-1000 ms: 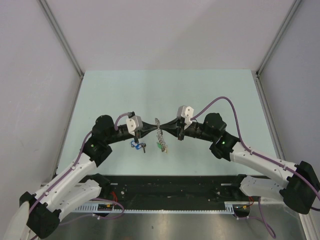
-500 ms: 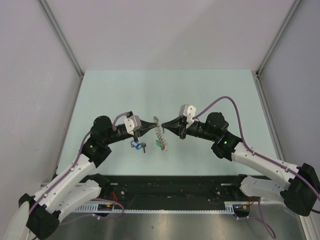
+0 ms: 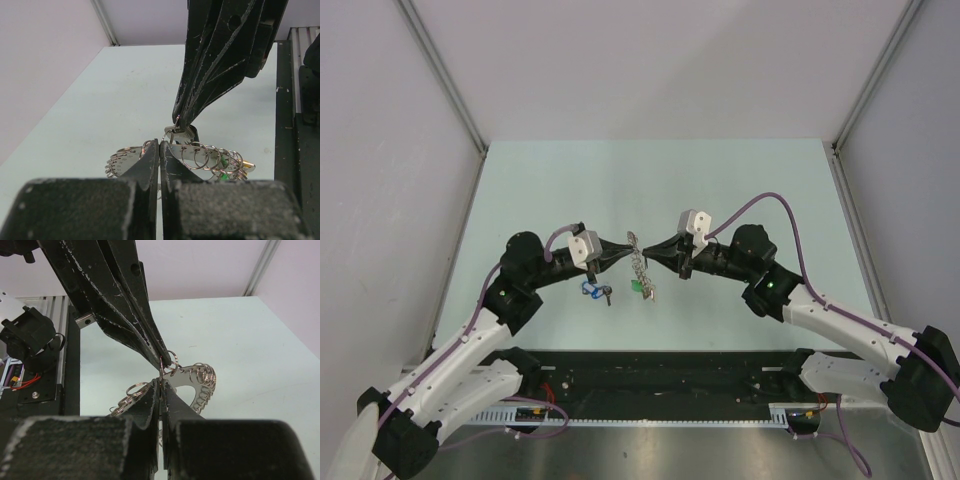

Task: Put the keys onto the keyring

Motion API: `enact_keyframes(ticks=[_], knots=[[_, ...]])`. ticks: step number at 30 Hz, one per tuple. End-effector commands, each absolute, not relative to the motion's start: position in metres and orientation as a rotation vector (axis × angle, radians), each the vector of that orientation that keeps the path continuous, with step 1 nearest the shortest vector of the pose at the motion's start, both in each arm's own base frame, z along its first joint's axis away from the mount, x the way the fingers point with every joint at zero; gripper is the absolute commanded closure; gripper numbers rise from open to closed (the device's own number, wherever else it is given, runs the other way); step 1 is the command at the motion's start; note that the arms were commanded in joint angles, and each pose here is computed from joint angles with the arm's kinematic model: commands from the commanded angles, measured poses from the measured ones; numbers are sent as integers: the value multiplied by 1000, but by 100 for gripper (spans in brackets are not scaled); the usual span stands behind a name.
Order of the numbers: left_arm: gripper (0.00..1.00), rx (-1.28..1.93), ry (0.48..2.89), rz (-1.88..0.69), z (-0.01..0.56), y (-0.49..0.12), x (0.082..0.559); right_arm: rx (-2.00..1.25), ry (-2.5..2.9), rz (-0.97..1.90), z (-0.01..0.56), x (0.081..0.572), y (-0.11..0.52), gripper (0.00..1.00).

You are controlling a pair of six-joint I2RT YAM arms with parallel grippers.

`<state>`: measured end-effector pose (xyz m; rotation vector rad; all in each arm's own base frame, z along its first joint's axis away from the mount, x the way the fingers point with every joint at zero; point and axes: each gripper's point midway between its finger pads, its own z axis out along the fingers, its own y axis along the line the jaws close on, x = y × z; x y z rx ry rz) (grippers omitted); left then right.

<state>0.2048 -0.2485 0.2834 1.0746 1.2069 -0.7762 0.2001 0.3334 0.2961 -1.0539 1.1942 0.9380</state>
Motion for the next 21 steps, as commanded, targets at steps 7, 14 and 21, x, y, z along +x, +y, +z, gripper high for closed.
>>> enact_keyframes(ticks=[7, 14, 21], knots=[[100, 1065, 1110, -781, 306, -250, 199, -1014, 1118, 941, 327, 202, 334, 100], [100, 1073, 1102, -783, 306, -251, 197, -1017, 1117, 948, 326, 201, 335, 100], [100, 1084, 1096, -791, 306, -251, 195, -1014, 1117, 946, 327, 201, 336, 100]])
